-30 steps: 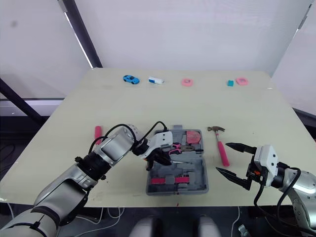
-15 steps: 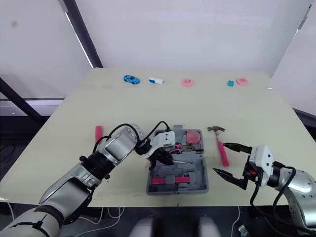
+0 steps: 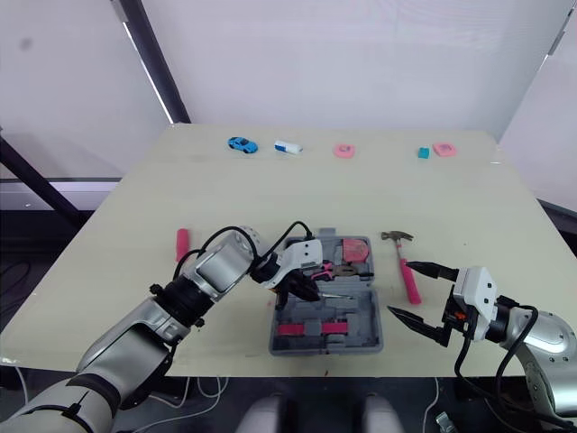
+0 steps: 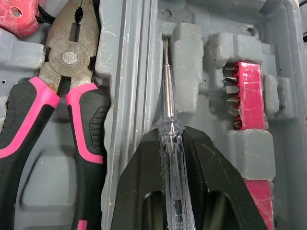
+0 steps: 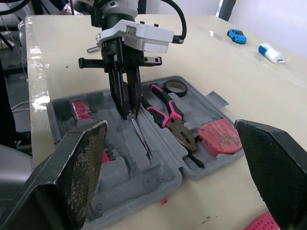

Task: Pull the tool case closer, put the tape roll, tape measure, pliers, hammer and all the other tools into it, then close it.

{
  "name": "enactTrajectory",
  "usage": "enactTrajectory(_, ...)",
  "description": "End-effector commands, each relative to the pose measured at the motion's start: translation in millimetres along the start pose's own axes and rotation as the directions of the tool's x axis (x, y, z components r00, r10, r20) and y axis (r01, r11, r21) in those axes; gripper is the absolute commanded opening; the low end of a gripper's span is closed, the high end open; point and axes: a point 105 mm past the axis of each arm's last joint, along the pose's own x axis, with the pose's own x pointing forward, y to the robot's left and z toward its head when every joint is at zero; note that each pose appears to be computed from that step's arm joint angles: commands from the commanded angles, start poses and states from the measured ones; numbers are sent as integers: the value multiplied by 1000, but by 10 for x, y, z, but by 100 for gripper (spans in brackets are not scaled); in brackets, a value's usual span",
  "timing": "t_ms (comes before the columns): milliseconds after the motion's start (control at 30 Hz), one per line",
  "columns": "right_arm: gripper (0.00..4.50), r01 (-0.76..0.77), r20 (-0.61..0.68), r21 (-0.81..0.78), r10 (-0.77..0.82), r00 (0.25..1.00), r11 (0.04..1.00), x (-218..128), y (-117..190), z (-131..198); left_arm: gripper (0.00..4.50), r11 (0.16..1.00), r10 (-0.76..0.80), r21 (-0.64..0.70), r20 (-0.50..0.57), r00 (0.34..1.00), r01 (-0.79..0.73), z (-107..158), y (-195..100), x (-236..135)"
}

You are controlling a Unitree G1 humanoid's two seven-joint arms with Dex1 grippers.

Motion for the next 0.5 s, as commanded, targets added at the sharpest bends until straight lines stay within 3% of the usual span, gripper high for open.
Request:
enactTrajectory(33, 450, -1, 23, -35, 2, 1000, 999, 7, -1, 66, 8, 999, 35, 27, 8, 999, -36, 62, 53, -60)
enactTrajectory(400, 450, -2, 27, -35, 3, 1000, 999, 15, 0, 58, 8, 997, 62, 48, 1, 998, -62, 47, 101, -53)
enactTrajectory(433, 450, -1, 26, -34, 2, 1000, 999, 13, -2, 55, 88, 997, 67, 46, 5, 998, -67, 55, 111, -57)
enactTrajectory(500, 450, -1, 26, -33, 1, 1000, 999, 10, -3, 52, 162, 996, 80, 47, 7, 997, -80, 62, 131, -58)
